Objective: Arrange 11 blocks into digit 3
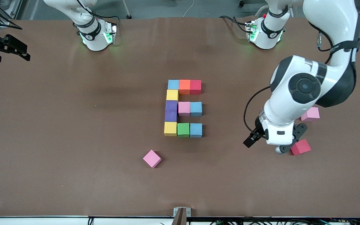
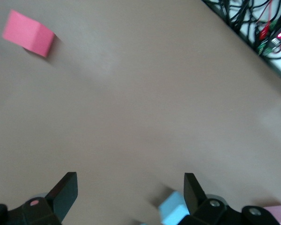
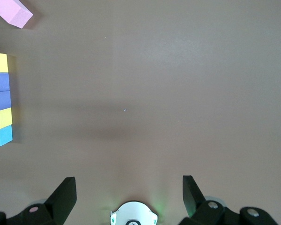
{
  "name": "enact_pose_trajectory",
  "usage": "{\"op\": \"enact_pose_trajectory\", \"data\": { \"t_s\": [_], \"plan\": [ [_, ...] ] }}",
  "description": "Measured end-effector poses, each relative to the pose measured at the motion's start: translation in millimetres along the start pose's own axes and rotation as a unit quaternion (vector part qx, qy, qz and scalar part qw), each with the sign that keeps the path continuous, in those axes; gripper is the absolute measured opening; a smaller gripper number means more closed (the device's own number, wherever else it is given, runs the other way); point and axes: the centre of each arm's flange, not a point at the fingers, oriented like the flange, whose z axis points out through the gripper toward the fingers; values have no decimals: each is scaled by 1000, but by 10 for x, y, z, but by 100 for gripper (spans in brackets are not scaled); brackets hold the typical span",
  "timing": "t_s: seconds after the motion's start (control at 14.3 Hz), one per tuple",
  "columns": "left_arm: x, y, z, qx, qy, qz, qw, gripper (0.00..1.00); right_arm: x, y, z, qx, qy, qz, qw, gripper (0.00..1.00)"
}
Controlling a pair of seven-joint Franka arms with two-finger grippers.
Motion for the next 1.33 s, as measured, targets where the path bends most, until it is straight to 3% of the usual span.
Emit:
{"op": "enact_pose_trajectory", "data": {
  "t_s": [0.56,1.33],
  "plan": [
    [521,-542,-216,24,-9,149,988,100,-7,102,17,13,-2,10,1000,100],
    [875,-1180,-797,34,0,204,978,100,-6,111,30,14,-3,15,1000,100]
  ]
}}
